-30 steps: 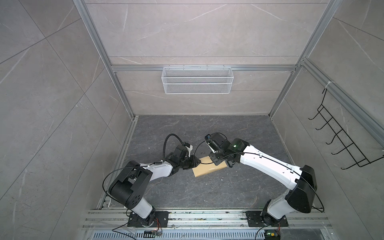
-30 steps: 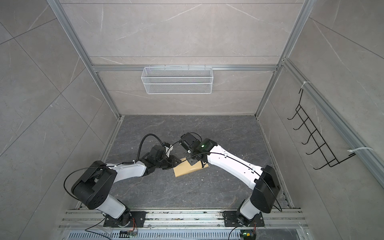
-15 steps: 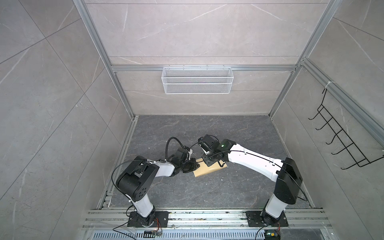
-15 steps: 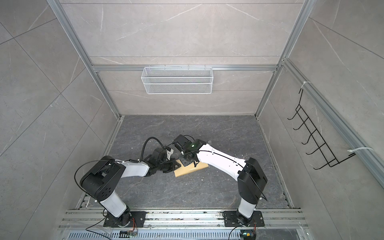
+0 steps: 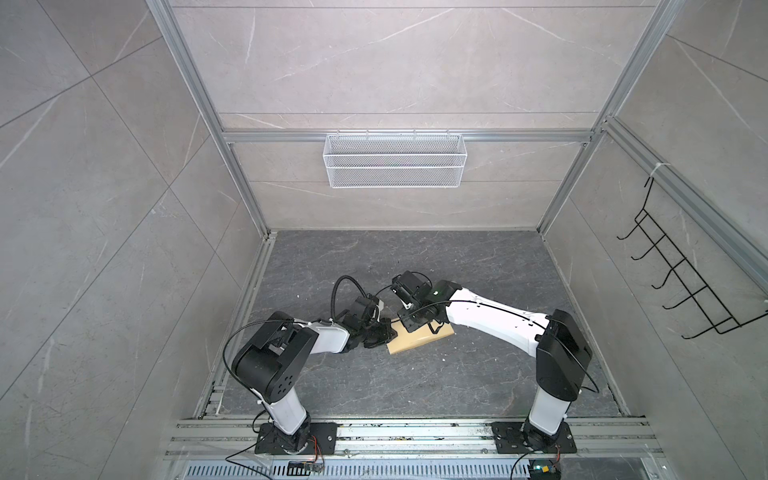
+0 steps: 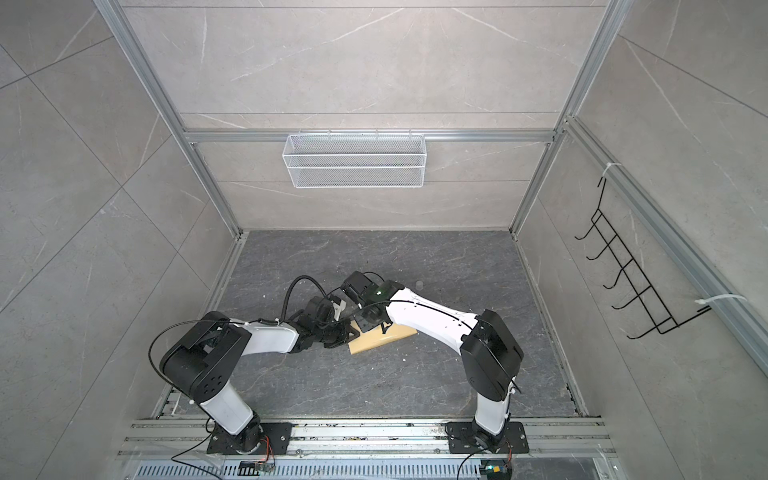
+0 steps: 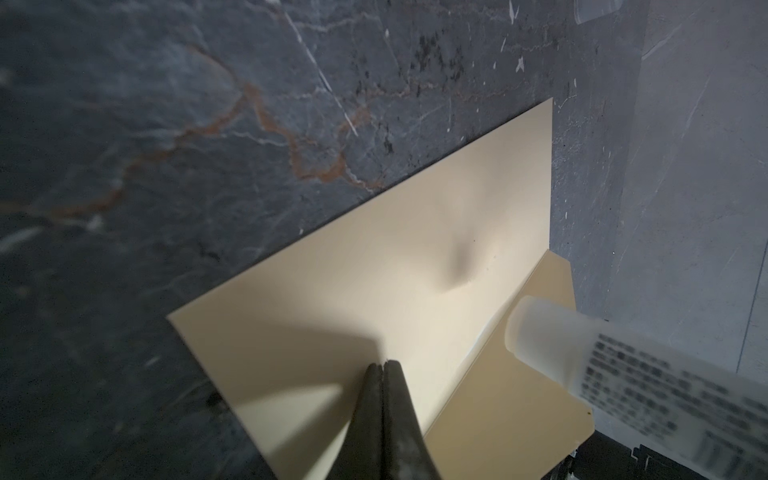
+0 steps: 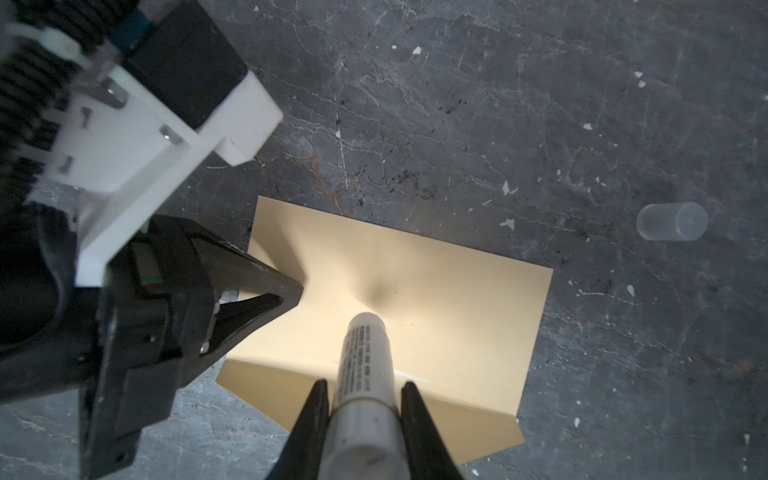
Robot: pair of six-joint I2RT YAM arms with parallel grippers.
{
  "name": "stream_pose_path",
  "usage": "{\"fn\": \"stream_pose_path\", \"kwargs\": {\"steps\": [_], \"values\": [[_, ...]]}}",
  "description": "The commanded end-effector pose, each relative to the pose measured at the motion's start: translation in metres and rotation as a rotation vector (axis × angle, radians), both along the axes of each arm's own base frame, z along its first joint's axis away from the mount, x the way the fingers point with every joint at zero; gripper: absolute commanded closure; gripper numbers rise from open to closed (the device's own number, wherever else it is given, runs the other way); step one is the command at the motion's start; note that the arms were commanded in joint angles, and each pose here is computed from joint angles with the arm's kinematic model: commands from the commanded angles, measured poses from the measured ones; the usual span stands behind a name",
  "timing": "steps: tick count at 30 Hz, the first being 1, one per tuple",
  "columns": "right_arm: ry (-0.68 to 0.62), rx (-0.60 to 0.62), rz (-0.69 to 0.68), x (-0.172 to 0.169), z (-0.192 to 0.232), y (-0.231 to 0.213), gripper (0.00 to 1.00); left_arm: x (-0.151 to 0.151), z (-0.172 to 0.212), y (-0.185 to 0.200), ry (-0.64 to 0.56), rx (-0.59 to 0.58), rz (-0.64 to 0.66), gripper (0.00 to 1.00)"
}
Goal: Place the letter into the envelope and seal it
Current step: 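Press the glue stick tip onto the envelope flap with the right gripper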
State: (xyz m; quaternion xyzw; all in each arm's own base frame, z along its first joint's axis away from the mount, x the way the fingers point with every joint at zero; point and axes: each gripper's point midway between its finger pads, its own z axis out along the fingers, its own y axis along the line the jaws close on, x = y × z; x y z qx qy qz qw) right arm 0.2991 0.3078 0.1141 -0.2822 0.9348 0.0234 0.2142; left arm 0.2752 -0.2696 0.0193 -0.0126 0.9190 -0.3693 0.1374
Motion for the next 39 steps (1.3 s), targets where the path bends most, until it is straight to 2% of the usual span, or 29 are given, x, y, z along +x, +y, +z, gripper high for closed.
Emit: {"fn": "stream_pose_path", "kwargs": {"steps": [1, 21, 31, 39], "values": [[0.01, -0.005, -0.015, -0.001, -0.01, 0.003, 1.0, -0.005, -0.021, 0.011, 0.046, 0.063, 0.015, 1.0], [0.016, -0.085, -0.047, 0.002, -0.042, -0.007, 1.0, -0.004, -0.025, 0.017, 0.06, 0.115, 0.029, 1.0], [-0.038, -0.159, -0.094, 0.01, -0.042, -0.028, 1.0, -0.006, -0.032, 0.028, 0.068, 0.186, 0.034, 1.0], [-0.041, -0.164, -0.142, 0.016, -0.043, -0.041, 1.0, -0.008, -0.038, 0.035, 0.071, 0.24, 0.031, 1.0]]}}
